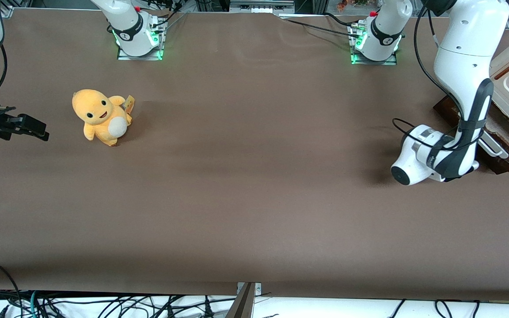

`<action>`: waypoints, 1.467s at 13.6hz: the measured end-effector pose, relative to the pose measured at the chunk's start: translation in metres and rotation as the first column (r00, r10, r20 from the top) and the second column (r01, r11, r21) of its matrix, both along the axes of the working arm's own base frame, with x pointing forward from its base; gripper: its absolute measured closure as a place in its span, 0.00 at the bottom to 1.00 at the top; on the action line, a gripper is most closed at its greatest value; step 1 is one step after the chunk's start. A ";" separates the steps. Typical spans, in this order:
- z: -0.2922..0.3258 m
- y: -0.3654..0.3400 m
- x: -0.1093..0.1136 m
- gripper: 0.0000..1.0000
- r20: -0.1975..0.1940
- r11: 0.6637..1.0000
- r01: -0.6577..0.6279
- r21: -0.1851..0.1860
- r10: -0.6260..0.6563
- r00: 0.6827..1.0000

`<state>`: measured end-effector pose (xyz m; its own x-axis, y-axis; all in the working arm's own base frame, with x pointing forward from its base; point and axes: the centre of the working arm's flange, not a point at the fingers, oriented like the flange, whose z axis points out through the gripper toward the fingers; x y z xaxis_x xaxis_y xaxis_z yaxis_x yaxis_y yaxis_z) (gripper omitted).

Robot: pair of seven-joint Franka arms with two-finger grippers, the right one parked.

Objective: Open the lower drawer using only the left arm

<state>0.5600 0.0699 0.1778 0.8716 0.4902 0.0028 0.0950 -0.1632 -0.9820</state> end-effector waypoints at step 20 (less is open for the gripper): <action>0.005 -0.021 0.011 0.26 0.026 0.999 0.043 -0.021 -0.042 0.999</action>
